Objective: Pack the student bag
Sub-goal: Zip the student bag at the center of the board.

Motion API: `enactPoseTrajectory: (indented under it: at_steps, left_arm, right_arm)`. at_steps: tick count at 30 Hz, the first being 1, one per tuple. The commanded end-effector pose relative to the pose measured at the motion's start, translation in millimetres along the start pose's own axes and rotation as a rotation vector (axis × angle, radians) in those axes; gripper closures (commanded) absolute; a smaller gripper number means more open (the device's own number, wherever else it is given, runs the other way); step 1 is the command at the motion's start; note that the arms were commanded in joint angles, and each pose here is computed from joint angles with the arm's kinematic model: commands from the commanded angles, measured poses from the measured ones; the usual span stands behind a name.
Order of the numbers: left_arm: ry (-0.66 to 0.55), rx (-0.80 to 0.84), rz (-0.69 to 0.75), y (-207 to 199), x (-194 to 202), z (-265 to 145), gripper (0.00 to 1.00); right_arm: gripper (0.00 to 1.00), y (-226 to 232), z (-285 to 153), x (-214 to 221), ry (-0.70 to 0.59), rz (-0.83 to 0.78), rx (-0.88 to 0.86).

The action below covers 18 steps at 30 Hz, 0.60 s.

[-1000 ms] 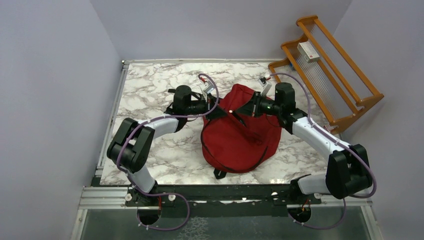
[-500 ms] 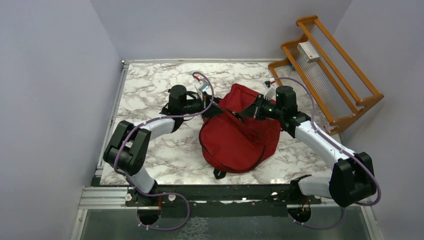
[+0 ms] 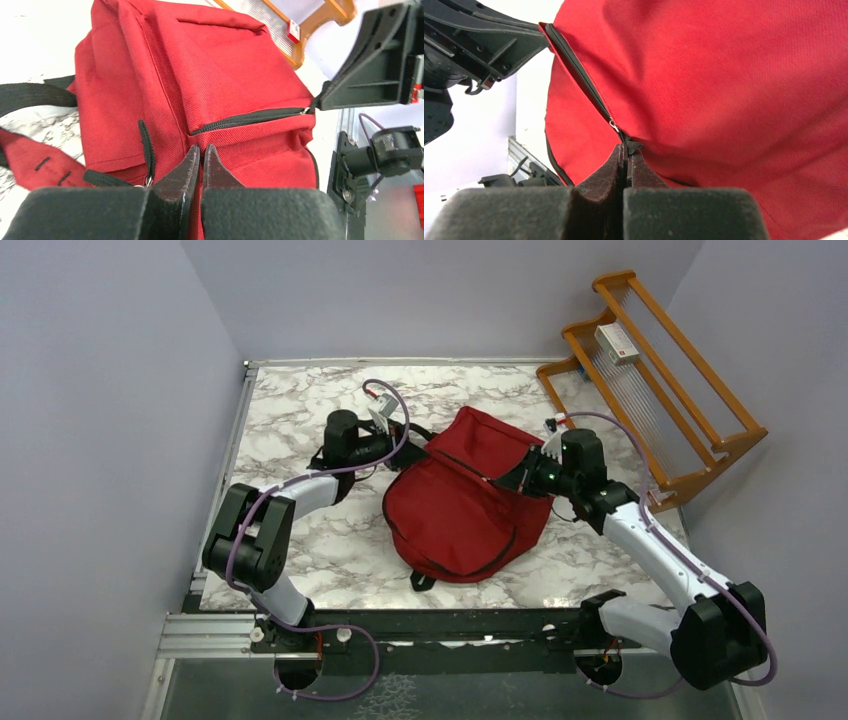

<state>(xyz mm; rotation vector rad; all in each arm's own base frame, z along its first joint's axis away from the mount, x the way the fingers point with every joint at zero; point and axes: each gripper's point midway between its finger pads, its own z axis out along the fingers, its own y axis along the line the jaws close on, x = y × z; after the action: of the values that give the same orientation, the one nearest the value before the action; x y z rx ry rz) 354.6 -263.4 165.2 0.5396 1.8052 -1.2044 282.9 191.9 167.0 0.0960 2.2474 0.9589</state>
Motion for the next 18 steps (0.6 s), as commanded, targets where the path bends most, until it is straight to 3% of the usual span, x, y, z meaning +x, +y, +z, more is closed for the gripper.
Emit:
enactPoseTrajectory:
  at_steps: [1,11,18]
  left_arm:
    - [-0.123,-0.226,0.007,47,-33,-17,1.00]
    - [-0.172,-0.348,0.044,89,-66,-18,1.00]
    - [-0.177,-0.349,0.061,104,-79,-12,1.00]
  right_arm:
    - [1.00,-28,-15,-1,-0.048,0.017,0.155]
    - [0.99,-55,-29,13,-0.056,0.030,0.283]
    - [1.00,-67,-31,20,-0.042,0.013,0.330]
